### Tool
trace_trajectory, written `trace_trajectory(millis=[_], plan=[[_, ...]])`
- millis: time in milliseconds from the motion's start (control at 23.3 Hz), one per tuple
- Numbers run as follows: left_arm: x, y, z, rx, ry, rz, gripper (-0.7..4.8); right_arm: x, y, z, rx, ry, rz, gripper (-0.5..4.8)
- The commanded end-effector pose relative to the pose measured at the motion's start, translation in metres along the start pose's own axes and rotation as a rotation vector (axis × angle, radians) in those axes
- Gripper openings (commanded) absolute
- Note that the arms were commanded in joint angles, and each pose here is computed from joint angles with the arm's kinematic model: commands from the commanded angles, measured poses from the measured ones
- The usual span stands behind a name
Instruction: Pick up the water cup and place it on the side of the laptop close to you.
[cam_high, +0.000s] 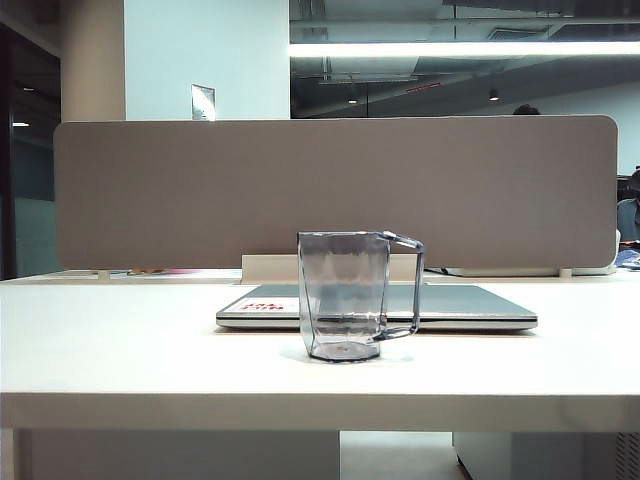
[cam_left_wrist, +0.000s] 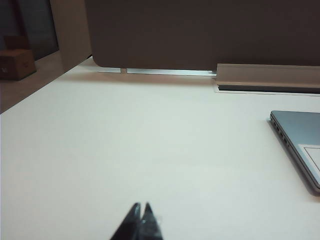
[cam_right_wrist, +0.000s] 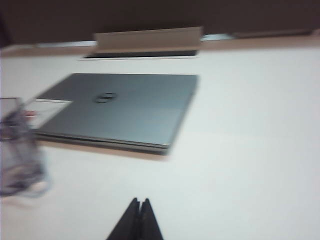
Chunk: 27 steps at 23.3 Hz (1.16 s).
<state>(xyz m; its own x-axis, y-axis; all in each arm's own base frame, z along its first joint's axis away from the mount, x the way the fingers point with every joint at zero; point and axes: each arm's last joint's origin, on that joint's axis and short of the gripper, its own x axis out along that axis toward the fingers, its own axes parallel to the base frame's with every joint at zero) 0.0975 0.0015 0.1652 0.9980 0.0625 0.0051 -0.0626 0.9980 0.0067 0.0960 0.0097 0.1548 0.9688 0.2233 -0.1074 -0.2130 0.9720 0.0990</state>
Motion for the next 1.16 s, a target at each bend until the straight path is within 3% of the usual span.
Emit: trace_trajectory(millis=[43, 172, 1160], plan=[[-0.0001, 0.0000, 0.0019, 0.003, -0.012, -0.001, -0.05, -0.0004, -0.0060, 0.0008, -0.104, -0.018, -0.208, -0.01], [-0.0001, 0.0000, 0.0019, 0.003, -0.012, -0.001, -0.05, -0.0012, -0.0090, 0.0011, -0.107, -0.021, -0.315, -0.01], [-0.0001, 0.0000, 0.0019, 0.003, -0.012, -0.001, -0.05, -0.0011, -0.0087, 0.0008, -0.107, -0.018, -0.307, -0.01]])
